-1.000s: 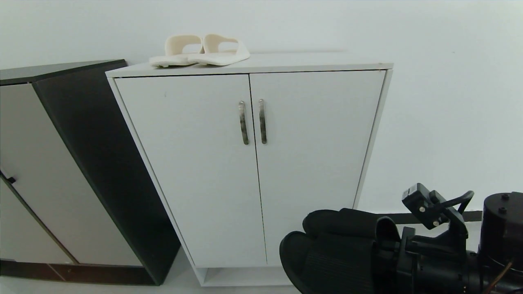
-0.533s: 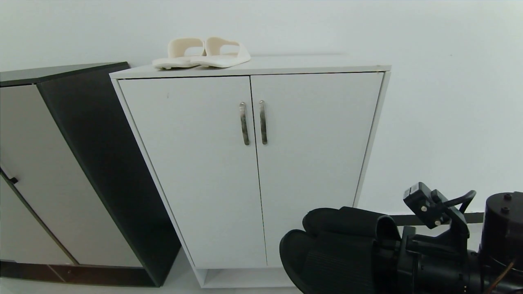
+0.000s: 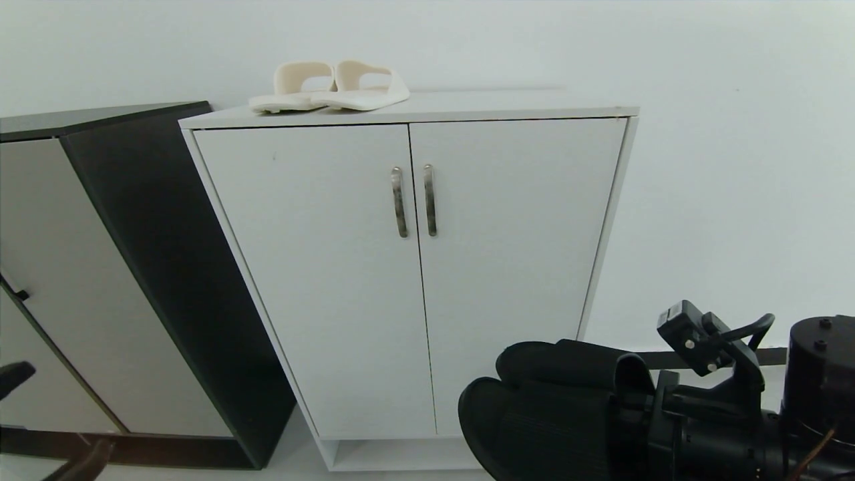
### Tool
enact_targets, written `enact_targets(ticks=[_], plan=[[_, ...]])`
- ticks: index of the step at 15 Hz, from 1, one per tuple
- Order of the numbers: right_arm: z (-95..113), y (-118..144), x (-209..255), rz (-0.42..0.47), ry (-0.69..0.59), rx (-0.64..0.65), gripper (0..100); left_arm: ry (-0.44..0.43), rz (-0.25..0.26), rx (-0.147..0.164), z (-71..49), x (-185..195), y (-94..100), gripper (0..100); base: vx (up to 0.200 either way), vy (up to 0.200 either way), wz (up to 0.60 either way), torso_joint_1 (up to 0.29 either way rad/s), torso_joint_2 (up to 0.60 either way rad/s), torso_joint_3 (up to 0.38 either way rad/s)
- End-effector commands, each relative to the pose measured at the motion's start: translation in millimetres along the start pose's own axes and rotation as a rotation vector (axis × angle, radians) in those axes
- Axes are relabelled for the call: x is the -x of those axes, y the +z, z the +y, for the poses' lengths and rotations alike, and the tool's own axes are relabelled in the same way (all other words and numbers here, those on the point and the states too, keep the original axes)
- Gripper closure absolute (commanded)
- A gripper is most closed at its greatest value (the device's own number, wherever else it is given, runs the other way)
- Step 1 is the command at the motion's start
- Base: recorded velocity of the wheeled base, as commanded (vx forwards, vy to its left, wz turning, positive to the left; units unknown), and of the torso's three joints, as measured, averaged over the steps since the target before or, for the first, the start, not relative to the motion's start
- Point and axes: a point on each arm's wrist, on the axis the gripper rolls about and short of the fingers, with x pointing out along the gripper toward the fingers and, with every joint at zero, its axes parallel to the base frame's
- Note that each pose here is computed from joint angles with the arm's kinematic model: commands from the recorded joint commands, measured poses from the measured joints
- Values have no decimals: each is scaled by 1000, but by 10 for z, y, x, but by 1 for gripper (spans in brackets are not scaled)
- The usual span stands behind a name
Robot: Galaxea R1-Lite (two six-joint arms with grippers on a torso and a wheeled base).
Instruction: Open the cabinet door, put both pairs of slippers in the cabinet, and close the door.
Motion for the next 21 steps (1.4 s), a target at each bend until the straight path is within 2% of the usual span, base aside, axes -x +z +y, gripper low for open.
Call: enact_targets(ticks=[1,2,4,5,6,8,9,10,11,13,15,16,18,20,21], plan=[[-7,-12,-18,8,-2,-2,100,-66,89,41,158,-472,113,0,0,0,0,0,0,0],[-8,-15,-21,10,-2,-3,100,-97,104,54,156,-547,125,0,0,0,0,0,0,0],[-7,-12,-18,8,-3,-1,100,-254,117,94,34,-670,179,0,0,0,0,0,0,0],[-7,-12,-18,8,-3,-1,100,-266,117,97,23,-681,189,0,0,0,0,0,0,0],[-9,-15,-21,9,-3,-1,100,-385,145,157,-88,-856,275,0,0,0,0,0,0,0],[-11,-20,-26,12,-4,-2,100,-518,168,211,-164,-1101,403,0,0,0,0,0,0,0],[-11,-20,-26,12,-4,-2,100,-597,177,250,-176,-1233,483,0,0,0,0,0,0,0],[-13,-17,-23,10,-7,-2,100,-644,176,298,-177,-1341,574,0,0,0,0,0,0,0],[-13,-17,-23,10,-5,-2,100,-669,171,332,-179,-1460,642,0,0,0,0,0,0,0],[-14,-19,-26,12,-5,-2,100,-705,159,375,-183,-1681,738,0,0,0,0,0,0,0],[-16,-21,-28,13,-6,-3,100,-801,192,456,-200,-1879,846,0,0,0,0,0,0,0],[-16,-21,-28,13,-6,-3,100,-813,204,477,-202,-2018,877,0,0,0,0,0,0,0],[-17,-24,-31,15,-6,-3,100,-794,230,489,-207,-2336,844,0,0,0,0,0,0,0],[-17,-24,-31,15,-6,-3,100,-760,228,487,-206,-2524,828,0,0,0,0,0,0,0],[-17,-24,-31,15,-6,-3,100,-733,219,475,-207,-2607,825,0,0,0,0,0,0,0]])
